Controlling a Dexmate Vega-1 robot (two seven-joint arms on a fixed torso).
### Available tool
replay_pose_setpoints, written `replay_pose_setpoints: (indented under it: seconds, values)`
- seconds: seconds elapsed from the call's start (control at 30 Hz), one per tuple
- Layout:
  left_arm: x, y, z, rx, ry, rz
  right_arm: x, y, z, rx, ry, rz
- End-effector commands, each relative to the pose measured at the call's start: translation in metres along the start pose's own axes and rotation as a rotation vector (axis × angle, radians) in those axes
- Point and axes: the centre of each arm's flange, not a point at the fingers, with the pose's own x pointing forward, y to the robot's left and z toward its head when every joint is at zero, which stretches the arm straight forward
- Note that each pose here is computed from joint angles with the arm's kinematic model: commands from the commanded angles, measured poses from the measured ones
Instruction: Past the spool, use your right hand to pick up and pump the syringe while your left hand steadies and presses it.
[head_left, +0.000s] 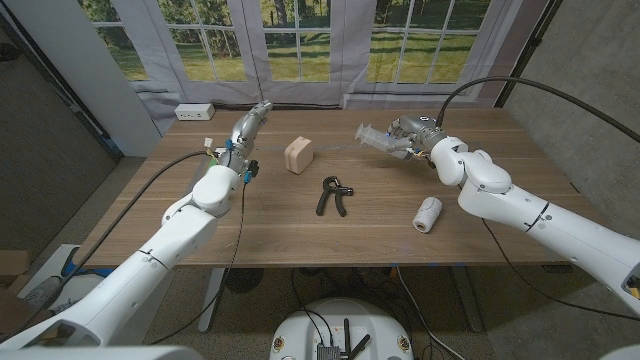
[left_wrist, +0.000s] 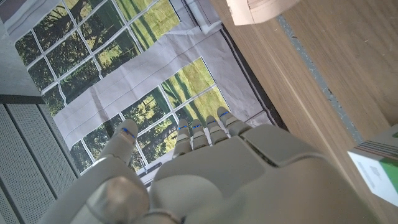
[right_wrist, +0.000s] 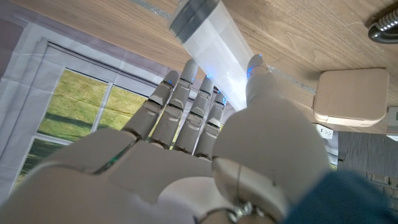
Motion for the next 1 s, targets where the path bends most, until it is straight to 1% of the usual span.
replay_pose_setpoints:
  seconds: [0.03,0.23,0.43,0.57,0.7,1.0]
  values:
    - [-0.006,0.005,-0.022,-0.078,0.033,0.063,0.005,0.003,-0.002,-0.112,-0.007,0.029]
    - [-0.007,0.008,-0.031,-0.09,0.053,0.078,0.01,0.004,-0.002,-0.177,-0.018,0.05]
    - [-0.008,0.008,-0.042,-0.107,0.078,0.09,0.017,0.006,-0.001,-0.23,-0.034,0.067]
    - [-0.009,0.007,-0.05,-0.152,0.085,0.107,0.023,0.009,-0.002,-0.255,-0.047,0.078]
    - [-0.01,0.006,-0.056,-0.167,0.095,0.116,0.029,0.014,-0.003,-0.291,-0.062,0.087]
    - [-0.011,0.005,-0.067,-0.194,0.12,0.131,0.035,0.02,-0.003,-0.324,-0.074,0.113]
